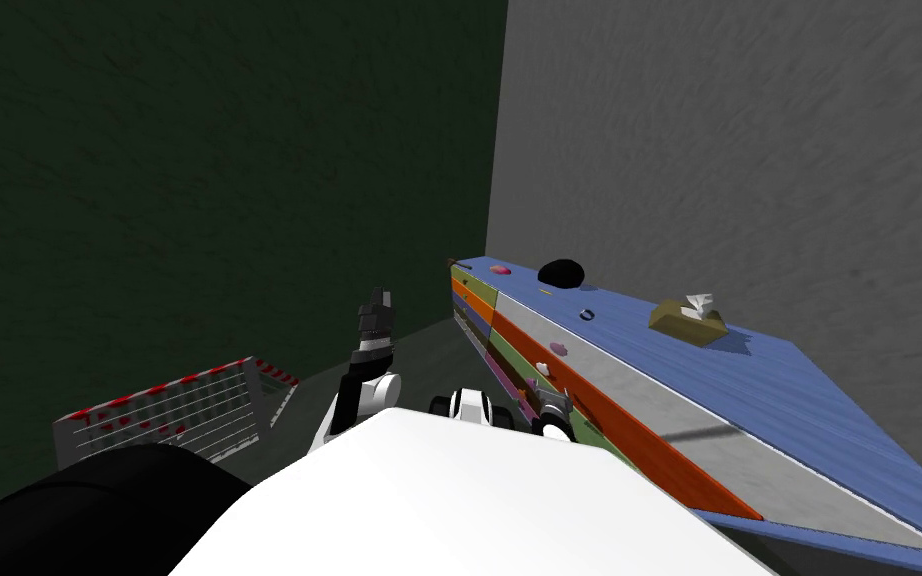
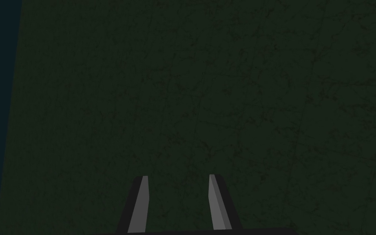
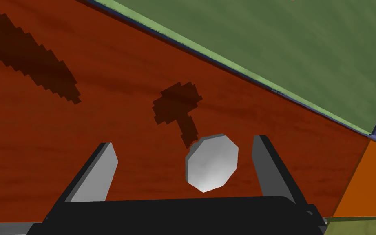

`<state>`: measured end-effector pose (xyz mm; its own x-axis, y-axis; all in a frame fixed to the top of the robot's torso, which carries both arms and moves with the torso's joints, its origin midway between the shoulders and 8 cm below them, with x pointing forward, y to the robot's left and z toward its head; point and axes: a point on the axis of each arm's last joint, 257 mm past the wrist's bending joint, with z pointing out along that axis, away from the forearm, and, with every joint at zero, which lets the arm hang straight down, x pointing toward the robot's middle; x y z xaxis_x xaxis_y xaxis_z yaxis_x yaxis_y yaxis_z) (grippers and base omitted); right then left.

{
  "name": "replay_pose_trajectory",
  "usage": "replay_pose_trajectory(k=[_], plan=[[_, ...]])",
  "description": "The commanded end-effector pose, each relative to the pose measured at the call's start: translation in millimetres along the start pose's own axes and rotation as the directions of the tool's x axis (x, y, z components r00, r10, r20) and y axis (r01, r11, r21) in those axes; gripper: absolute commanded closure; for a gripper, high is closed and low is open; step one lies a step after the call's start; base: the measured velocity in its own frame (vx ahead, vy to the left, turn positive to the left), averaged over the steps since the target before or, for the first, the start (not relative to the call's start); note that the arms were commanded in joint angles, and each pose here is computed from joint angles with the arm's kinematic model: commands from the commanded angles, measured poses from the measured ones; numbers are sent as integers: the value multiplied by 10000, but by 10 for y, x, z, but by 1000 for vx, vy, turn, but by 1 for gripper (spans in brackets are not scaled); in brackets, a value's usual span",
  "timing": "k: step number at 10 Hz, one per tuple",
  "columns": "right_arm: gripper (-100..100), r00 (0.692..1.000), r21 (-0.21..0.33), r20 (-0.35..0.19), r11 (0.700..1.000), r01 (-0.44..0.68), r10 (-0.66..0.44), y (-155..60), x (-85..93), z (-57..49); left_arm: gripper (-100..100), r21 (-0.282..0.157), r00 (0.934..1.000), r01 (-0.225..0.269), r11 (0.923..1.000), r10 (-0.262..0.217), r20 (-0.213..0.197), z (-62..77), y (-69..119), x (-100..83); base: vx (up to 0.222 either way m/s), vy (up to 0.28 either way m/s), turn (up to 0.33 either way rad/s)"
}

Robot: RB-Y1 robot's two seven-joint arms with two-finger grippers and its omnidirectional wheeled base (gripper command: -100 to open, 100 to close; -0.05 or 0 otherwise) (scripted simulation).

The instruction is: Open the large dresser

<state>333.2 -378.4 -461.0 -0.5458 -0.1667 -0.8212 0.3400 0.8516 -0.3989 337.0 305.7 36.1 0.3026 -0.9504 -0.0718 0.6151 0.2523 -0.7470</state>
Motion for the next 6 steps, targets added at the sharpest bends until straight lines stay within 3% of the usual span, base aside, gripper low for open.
replay_pose_trajectory(k=[1,2,3,6], plan=[[-100,9959,460,-11,9948,906,-906,-96,108,-33,0,0,10000,0,10000,0,0,0,0,0,64,1,-3],[-100,9898,712,-140,9873,1421,-1415,-138,229,-72,0,0,10000,0,10000,0,0,0,0,0,78,11,-11],[-100,9880,777,-50,9850,1543,-1543,-151,202,-73,0,0,10000,0,10000,0,0,0,0,0,69,12,-5],[-100,9649,1288,-134,9565,2616,-2621,-230,359,-172,0,0,10000,0,10000,0,0,0,0,0,68,6,-12]])
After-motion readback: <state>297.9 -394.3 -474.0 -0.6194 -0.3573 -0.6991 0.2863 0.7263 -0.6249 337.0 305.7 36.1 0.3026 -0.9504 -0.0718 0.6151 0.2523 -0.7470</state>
